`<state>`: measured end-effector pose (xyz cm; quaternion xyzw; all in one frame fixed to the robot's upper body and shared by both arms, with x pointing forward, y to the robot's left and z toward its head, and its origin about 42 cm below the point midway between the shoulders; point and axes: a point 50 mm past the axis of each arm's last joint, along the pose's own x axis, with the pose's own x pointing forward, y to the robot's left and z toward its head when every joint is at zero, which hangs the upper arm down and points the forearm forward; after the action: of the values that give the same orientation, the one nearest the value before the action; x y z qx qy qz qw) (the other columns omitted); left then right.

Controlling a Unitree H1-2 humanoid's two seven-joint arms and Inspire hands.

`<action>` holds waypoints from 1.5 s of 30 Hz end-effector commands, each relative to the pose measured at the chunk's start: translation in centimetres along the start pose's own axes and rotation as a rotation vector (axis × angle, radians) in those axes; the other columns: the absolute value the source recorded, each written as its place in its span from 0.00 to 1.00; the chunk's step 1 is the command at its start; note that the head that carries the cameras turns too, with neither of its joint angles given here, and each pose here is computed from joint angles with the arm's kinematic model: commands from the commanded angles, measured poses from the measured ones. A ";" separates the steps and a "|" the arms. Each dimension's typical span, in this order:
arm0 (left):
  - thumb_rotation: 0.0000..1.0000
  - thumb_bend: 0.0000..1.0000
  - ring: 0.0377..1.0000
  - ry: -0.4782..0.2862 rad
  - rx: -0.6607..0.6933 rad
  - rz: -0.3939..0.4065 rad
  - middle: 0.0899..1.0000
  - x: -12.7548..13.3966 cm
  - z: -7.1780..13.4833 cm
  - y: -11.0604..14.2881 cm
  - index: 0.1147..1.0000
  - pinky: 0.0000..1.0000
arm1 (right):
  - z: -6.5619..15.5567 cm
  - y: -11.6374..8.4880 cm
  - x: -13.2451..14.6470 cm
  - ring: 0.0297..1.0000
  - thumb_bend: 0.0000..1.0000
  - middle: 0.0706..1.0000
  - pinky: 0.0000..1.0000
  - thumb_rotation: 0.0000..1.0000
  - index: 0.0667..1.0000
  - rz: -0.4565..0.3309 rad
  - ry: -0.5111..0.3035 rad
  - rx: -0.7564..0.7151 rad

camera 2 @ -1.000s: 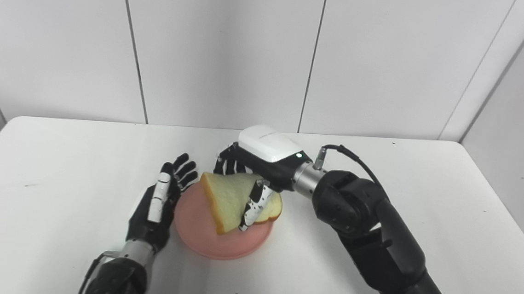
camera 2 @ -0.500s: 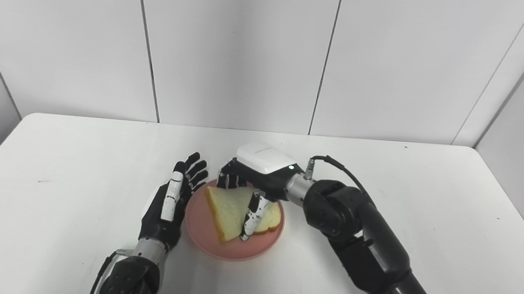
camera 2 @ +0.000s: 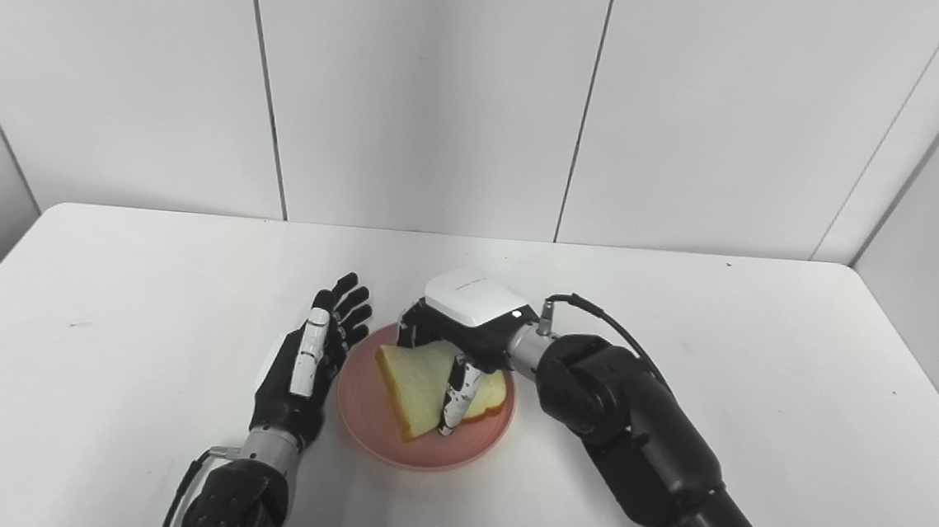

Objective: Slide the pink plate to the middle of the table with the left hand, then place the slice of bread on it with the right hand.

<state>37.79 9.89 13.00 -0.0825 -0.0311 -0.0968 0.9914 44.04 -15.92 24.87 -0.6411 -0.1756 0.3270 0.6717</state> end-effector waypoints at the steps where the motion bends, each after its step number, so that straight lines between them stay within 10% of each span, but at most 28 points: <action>1: 0.99 0.70 0.91 -0.044 -0.006 -0.004 0.92 0.7 1.1 -0.7 0.88 0.92 | 0.5 -2.4 0.0 0.71 0.66 0.72 0.65 0.37 0.70 -0.071 -0.043 -0.077; 5: 0.98 0.70 0.92 -0.048 -0.010 -0.002 0.92 0.8 1.1 -0.6 0.88 0.92 | 0.6 -2.3 -0.3 0.78 0.73 0.79 0.72 0.55 0.80 -0.067 -0.038 -0.117; 29: 0.98 0.69 0.93 -0.081 -0.022 0.043 0.92 0.7 1.6 0.1 0.89 0.92 | 0.4 -3.5 -5.8 0.99 0.85 0.97 0.96 0.68 0.98 -0.104 -0.013 -0.019; 36: 0.98 0.69 0.93 -0.086 -0.025 0.049 0.93 0.6 1.7 0.4 0.90 0.93 | -1.9 -0.8 -8.3 0.99 0.78 1.00 0.94 0.60 0.98 -0.292 0.014 0.305; 45: 0.97 0.68 0.94 -0.099 -0.017 0.039 0.94 0.3 1.8 1.0 0.89 0.94 | -1.6 5.1 -8.9 1.00 0.70 1.00 0.91 0.75 1.00 -0.623 0.082 0.707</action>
<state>37.86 11.08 12.94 -0.0927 -0.0382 -0.0667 0.9927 37.26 -23.82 19.98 -0.3341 -0.1602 0.1495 0.9167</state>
